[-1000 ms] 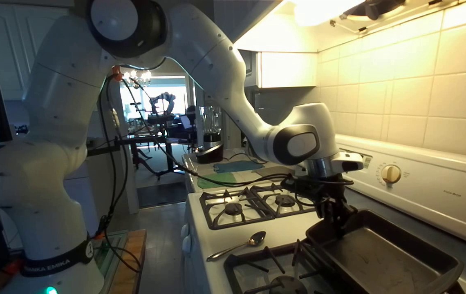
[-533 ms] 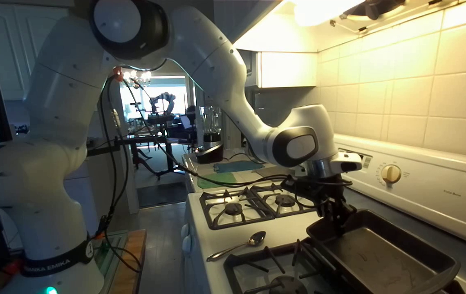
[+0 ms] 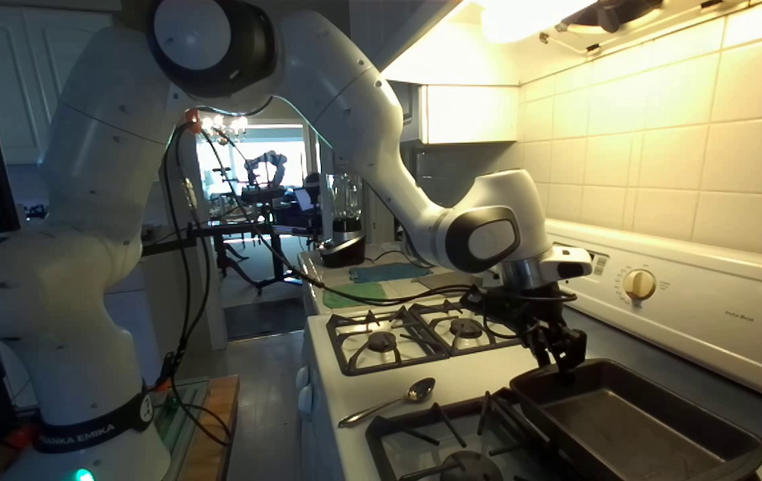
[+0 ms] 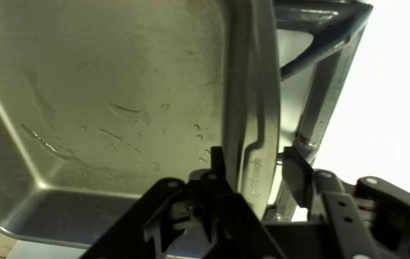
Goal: Put the baking tray on the stove, then place the spoon in it
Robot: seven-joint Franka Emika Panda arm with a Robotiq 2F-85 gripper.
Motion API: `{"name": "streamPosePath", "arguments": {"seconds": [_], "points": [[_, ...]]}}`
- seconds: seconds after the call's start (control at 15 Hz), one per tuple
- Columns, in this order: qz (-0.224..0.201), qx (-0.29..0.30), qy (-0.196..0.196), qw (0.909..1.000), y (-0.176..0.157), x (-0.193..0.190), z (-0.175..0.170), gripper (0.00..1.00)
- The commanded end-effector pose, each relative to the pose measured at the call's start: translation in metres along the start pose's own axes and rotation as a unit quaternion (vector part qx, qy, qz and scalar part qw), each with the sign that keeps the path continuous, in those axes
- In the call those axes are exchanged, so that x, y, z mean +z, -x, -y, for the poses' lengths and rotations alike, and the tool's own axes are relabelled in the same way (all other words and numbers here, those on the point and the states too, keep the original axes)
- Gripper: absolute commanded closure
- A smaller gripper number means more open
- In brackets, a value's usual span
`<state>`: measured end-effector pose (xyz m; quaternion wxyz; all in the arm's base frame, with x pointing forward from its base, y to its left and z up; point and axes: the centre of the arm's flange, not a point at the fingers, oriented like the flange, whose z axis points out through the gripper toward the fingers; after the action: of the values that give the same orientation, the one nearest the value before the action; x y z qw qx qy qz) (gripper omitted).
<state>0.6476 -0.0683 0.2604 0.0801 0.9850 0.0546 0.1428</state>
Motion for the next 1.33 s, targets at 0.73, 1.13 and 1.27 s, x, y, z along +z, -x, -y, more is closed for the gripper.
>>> {"name": "streamPosePath", "arguments": {"seconds": [0.73,1.13,1.27], "points": [[-0.011,0.01,0.002,0.9999,0.006,-0.008,0.0,0.0],[0.067,0.021,-0.014,0.9975,0.037,-0.044,-0.018,0.0],[0.109,0.012,-0.024,0.9937,0.052,-0.059,-0.022,0.0]]}}
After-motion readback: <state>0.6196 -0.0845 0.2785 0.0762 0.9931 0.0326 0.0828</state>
